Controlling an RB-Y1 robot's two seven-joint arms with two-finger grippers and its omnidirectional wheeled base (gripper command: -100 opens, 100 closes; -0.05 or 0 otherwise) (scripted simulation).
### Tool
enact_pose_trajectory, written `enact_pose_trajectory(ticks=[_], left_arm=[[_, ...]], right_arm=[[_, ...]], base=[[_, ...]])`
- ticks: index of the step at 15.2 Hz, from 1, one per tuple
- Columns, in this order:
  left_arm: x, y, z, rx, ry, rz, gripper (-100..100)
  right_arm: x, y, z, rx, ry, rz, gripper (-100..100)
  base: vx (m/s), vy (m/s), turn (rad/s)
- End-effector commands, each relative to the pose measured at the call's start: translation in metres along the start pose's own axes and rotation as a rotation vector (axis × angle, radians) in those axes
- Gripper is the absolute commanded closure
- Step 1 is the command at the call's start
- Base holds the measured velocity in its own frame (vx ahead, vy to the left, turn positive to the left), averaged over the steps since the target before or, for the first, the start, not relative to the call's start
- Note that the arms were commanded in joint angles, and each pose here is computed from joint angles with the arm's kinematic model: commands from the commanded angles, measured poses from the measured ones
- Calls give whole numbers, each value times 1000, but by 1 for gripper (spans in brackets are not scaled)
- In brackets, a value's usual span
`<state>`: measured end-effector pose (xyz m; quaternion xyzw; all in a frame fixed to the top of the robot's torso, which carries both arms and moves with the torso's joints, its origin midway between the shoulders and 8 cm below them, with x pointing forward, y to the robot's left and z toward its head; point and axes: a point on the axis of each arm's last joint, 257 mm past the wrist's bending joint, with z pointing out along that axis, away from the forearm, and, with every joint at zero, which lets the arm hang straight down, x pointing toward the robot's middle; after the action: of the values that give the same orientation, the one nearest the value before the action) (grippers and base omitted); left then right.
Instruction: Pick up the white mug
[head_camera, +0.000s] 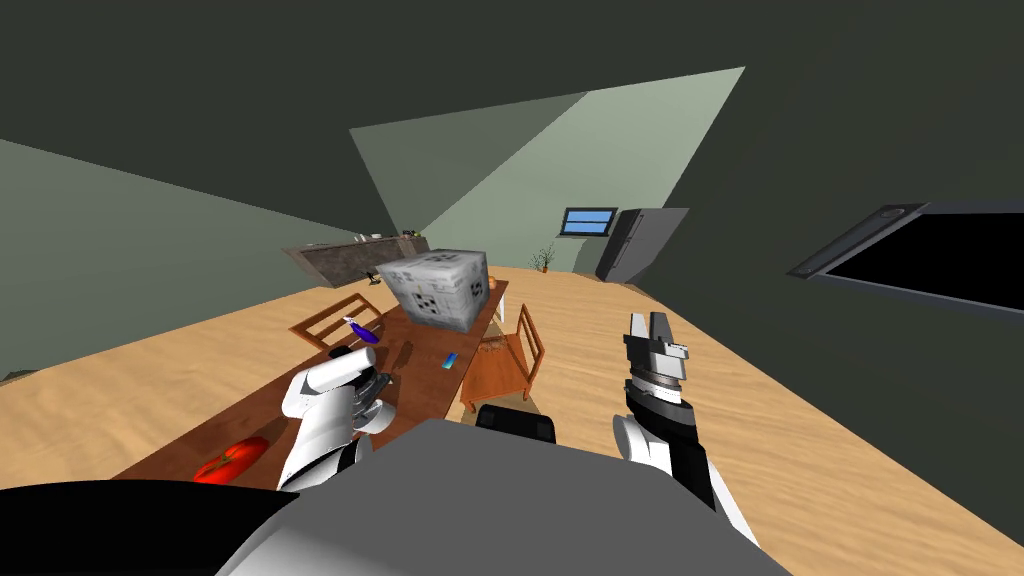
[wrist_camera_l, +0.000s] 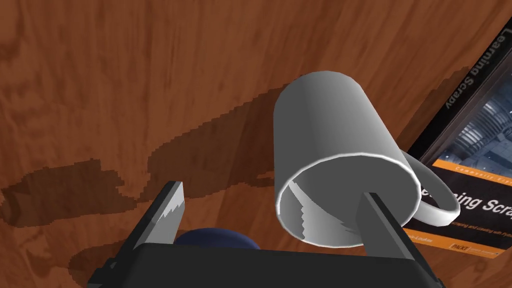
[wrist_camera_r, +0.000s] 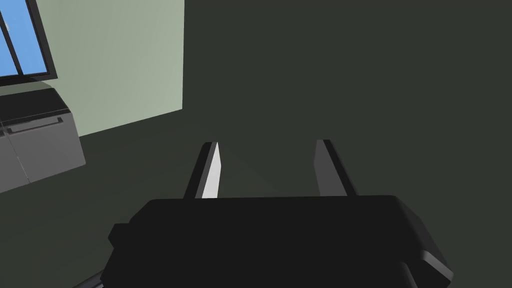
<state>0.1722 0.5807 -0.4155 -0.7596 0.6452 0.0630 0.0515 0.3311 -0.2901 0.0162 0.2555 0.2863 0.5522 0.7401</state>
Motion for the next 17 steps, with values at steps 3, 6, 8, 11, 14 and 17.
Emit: enact_pose_trajectory(ticks=[3, 6, 8, 11, 14, 17], left_arm=[[7, 1, 10, -15, 13, -5, -100], [14, -3, 21, -16, 13, -9, -100], [13, -2, 19, -17, 14, -7, -100], [14, -3, 20, -16, 12, -9, 100], [9, 0, 12, -15, 13, -6, 100], [2, 5, 0, -14, 13, -1, 100]], right_arm=[[0, 0, 0, 0, 0, 0, 0], [0, 0, 0, 0, 0, 0, 0], [0, 0, 0, 0, 0, 0, 0], [0, 0, 0, 0, 0, 0, 0], [0, 0, 0, 0, 0, 0, 0], [0, 0, 0, 0, 0, 0, 0]], base=[[-14, 27, -38], [-43, 34, -34], [-37, 31, -19], [-5, 4, 7], [6, -7, 6], [52, -39, 35]])
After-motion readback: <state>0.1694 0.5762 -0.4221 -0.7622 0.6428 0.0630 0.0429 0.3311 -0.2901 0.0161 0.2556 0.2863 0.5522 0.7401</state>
